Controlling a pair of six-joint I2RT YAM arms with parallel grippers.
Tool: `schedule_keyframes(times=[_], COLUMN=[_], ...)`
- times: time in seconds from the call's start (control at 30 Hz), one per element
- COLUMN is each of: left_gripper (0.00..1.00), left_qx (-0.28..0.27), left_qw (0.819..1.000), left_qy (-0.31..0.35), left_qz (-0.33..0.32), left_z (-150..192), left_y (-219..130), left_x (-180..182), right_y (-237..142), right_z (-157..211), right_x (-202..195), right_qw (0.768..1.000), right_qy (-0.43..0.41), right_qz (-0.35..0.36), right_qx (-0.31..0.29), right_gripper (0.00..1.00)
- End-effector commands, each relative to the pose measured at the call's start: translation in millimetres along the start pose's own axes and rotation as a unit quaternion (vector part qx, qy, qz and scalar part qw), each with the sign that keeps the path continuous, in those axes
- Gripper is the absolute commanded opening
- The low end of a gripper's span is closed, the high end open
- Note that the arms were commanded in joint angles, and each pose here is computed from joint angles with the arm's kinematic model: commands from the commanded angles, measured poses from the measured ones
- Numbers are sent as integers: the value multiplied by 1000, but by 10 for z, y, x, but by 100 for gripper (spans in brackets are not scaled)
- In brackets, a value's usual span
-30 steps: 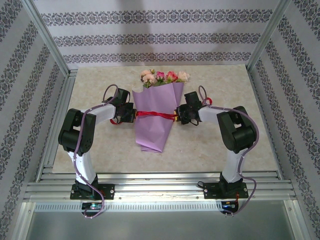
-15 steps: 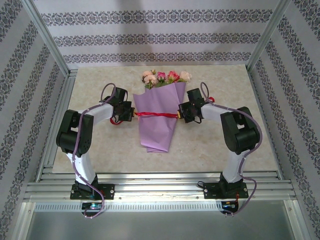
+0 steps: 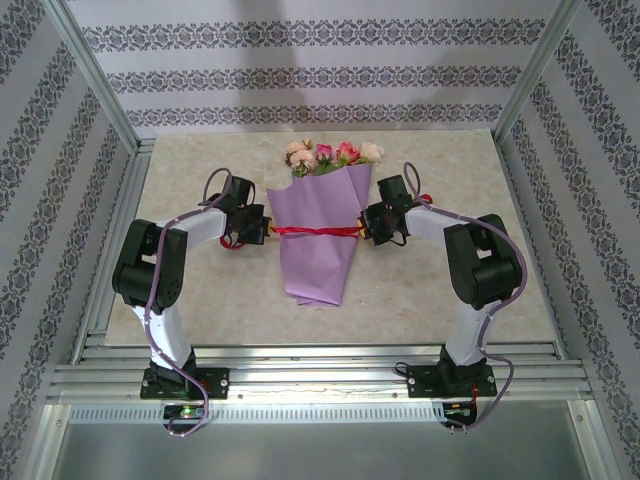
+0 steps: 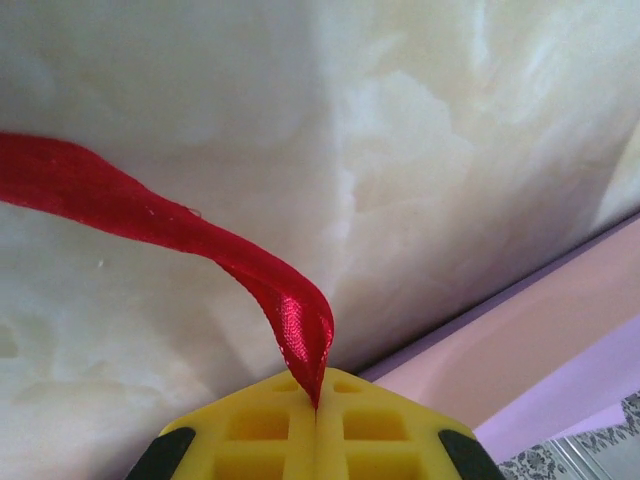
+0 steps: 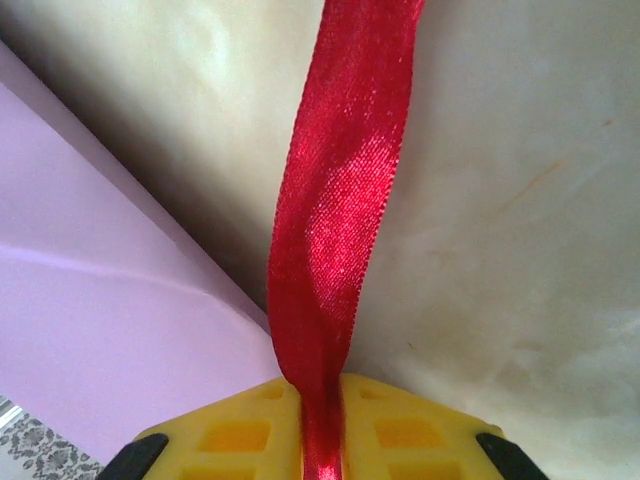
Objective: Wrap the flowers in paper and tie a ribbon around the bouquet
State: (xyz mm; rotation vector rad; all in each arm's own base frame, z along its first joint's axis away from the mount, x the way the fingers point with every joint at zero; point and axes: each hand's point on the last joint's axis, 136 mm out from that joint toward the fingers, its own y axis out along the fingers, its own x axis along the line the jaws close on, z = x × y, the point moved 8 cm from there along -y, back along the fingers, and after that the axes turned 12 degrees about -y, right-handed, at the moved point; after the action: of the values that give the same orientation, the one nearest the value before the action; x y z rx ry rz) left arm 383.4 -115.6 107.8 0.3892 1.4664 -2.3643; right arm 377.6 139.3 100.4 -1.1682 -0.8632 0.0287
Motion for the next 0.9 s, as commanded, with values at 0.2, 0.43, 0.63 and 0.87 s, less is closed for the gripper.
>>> schedule_keyframes(times=[0.2,0.43,0.63,0.87], left_gripper=[0,0,0,0], left_qx=[8,7,-3,-4], left_qw=[1000,1000,1000,997], left_qy=[8,12,5,-33], left_qz=[7,7,19,69], left_z=[20,16,-134,-477], left_y=[-12,-10,-34,-150], left_x=[-9,-16,-66,-175], right_y=[14,-96,-330,-703], right_z=[-131,-145,-330,-829], right_x=[-60,-43,-131,-577], right_qw=[1000,1000,998,997], right_qy=[6,1,-17,-1], right_qz=[15,16,29,38], right_qx=[-15,-24,-46,-70], right_gripper=[0,0,0,0])
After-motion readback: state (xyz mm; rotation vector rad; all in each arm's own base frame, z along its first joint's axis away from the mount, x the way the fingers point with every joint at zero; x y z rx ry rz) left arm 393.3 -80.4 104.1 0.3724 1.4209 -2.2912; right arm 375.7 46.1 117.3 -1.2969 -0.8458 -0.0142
